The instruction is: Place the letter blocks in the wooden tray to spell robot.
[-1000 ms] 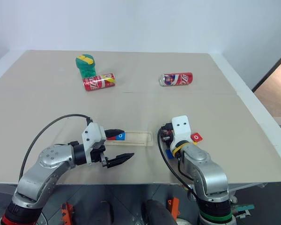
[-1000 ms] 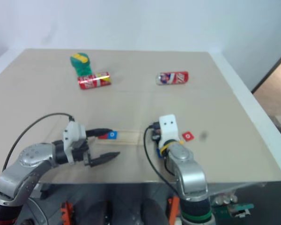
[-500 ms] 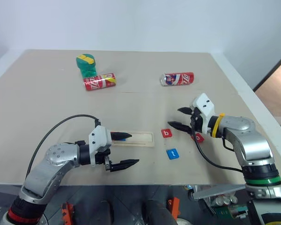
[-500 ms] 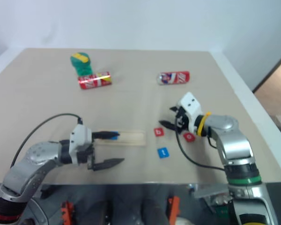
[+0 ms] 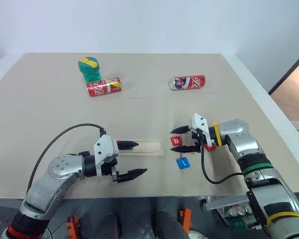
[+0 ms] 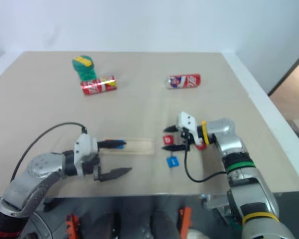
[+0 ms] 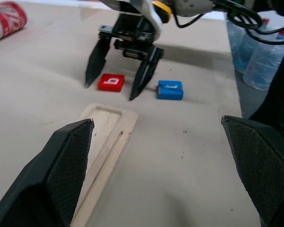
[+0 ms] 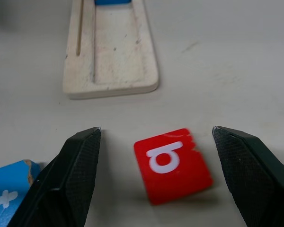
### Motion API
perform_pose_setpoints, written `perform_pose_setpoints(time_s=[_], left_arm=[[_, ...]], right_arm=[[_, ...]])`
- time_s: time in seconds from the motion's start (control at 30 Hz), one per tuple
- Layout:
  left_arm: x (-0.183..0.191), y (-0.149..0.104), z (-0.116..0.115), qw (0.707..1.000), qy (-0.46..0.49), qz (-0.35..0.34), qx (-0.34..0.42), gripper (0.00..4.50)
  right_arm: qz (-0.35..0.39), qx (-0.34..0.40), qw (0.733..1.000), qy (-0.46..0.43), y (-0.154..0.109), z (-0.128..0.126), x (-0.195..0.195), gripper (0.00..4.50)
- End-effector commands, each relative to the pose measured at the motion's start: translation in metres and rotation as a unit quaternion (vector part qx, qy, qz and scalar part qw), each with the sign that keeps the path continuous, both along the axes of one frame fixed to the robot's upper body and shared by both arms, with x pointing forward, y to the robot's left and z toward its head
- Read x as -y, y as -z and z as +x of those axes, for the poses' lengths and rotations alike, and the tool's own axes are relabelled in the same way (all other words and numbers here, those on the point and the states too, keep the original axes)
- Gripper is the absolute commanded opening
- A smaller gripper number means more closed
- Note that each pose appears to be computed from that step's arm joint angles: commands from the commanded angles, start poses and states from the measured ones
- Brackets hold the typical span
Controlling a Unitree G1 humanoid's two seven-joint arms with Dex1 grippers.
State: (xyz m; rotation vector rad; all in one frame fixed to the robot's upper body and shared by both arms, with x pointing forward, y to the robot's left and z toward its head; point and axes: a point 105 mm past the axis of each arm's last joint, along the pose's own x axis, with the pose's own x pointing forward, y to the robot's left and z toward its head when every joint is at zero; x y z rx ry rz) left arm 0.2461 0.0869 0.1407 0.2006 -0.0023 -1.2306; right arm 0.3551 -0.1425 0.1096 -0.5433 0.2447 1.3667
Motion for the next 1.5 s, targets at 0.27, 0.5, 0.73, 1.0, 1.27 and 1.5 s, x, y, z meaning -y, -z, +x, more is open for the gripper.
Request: perform_pose_setpoints(time_s=[0.27,0.5,0.73,1.0,1.27,1.5], left_arm=[[0.001,-0.012,-0.003,1.0,-0.01,-0.01,0.017,4.5],[0.003,-0.011,-0.001,1.0,-0.007,-0.011,0.013,4.5],[0.002,-0.01,0.0,1.0,-0.008,-0.01,0.011,4.5],[-0.003,-0.01,0.005,0.999,-0.03,-0.011,0.019,4.5],[-0.05,-0.002,0.027,0.983,-0.176,0.001,0.051,4.5],[-0.057,0.007,0.028,0.964,-0.261,-0.045,0.018,4.5]], right_arm=[[-0.002,-0.001,0.996,0.088,0.009,0.007,0.012,3.27],[-0.01,-0.021,0.992,0.121,0.018,-0.009,0.006,3.27],[-0.01,-0.028,0.99,0.141,0.017,-0.012,0.005,1.81],[-0.01,-0.014,0.989,0.149,0.011,-0.01,0.004,1.23],[0.054,0.043,0.994,0.09,-0.045,-0.004,-0.045,1.23],[0.045,0.043,0.997,-0.035,-0.043,-0.028,-0.116,1.23]])
